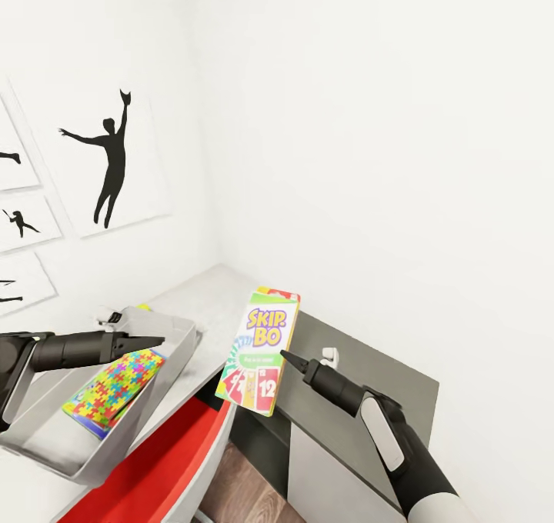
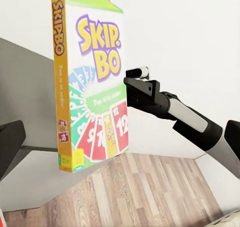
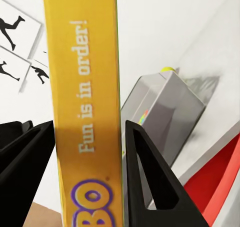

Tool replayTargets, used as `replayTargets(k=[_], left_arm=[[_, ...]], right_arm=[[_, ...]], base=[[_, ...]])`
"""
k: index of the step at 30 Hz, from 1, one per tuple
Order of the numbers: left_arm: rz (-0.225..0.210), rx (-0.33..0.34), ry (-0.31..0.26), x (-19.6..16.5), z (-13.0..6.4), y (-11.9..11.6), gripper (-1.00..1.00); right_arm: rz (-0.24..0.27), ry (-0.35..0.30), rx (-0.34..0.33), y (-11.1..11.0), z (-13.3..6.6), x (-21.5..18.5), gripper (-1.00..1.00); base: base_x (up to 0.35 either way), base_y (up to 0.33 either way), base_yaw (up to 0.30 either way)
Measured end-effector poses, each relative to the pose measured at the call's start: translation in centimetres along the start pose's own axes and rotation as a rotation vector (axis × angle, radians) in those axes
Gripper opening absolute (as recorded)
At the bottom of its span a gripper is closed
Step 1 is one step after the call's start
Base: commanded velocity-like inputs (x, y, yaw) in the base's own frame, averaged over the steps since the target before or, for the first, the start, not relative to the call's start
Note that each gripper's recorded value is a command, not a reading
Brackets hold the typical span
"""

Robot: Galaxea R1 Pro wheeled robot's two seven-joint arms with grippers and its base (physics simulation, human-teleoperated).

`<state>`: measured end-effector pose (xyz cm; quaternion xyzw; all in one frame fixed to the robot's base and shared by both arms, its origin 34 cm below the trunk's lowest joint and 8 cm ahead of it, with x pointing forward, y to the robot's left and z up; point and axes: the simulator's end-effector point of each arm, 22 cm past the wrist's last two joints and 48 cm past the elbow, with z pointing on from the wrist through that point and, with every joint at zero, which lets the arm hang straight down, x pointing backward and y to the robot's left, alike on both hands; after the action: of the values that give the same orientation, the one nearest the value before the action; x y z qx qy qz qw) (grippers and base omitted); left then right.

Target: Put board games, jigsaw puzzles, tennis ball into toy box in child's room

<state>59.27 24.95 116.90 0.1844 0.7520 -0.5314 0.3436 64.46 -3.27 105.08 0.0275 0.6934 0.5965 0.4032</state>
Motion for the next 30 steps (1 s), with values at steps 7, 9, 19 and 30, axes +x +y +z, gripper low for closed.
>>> replayTargets(k=[7,9,19,30], left_arm=[[-0.001,-0.001,0.001,0.0,0.0,0.0,1.00],[-0.001,-0.001,0.001,0.0,0.0,0.0,1.00],[-0.001,-0.003,0.000,0.0,-0.1,0.1,1.00],[-0.002,-0.011,0.002,0.0,-0.4,0.2,1.00]], right_arm=[[-0.001,0.000,0.002,-0.1,-0.1,0.0,-1.00],[-0.001,0.000,0.002,-0.1,-0.1,0.0,-1.00],[0.005,0.002,0.000,0.0,0.1,0.1,-1.00],[-0.033,0.092,0.195,-1.1,4.0,-3.2,-1.00]], base=[[0.000,0.015,0.000],[0.000,0.126,0.000],[-0.040,0.055,0.143],[-0.027,0.015,0.052]])
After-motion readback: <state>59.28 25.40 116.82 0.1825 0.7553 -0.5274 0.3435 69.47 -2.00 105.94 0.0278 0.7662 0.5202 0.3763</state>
